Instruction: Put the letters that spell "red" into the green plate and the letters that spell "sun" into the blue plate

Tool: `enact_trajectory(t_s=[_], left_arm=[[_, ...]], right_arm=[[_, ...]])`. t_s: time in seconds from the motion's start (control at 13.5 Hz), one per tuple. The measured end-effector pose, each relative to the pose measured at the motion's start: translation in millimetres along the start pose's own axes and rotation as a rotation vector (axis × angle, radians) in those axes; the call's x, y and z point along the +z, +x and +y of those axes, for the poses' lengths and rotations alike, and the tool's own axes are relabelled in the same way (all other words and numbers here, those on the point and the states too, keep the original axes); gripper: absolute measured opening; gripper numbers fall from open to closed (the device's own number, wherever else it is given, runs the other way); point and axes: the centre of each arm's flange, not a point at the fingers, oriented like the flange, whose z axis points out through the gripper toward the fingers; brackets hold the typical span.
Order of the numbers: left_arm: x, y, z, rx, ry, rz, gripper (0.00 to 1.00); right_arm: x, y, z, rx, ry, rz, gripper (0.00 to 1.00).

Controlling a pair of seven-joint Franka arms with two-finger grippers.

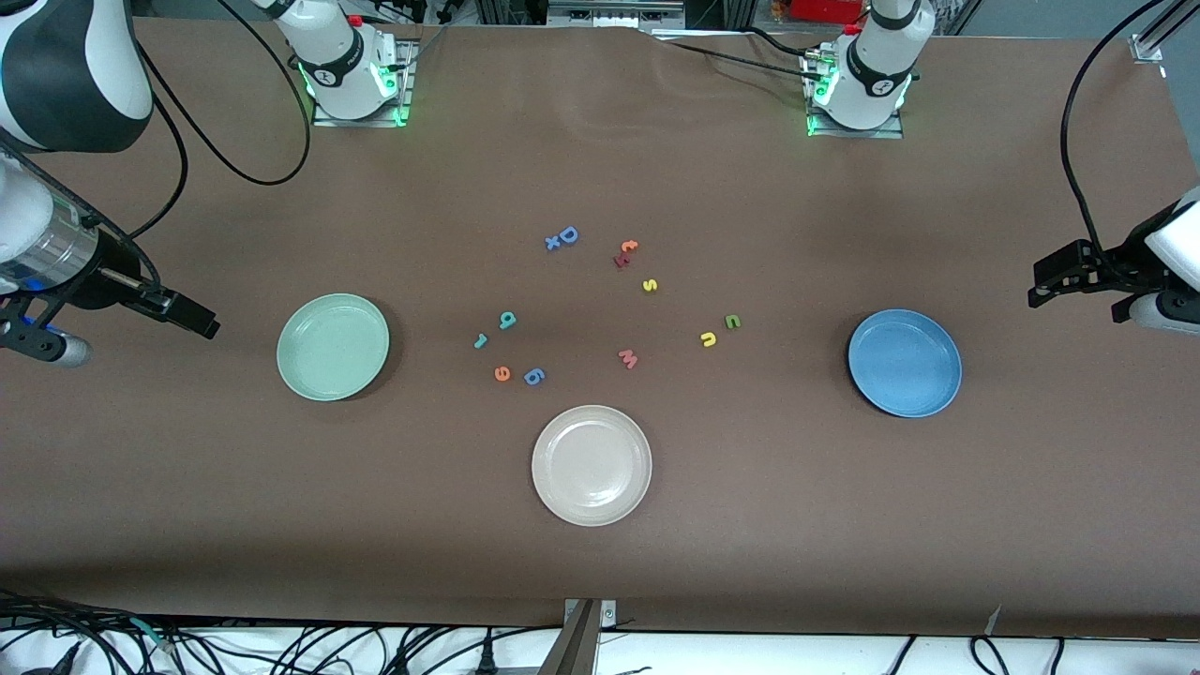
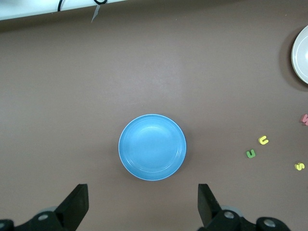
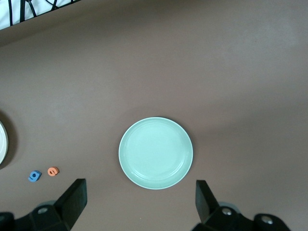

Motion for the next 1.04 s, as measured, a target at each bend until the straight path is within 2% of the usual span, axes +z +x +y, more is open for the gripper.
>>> enact_trajectory(t_s=[1.04], left_arm=[[0.0, 0.0, 0.0, 0.000, 0.000, 0.000, 1.00]], right_arm=[[4.5, 1.8, 1.0, 0.005, -0.003, -0.007, 1.00]])
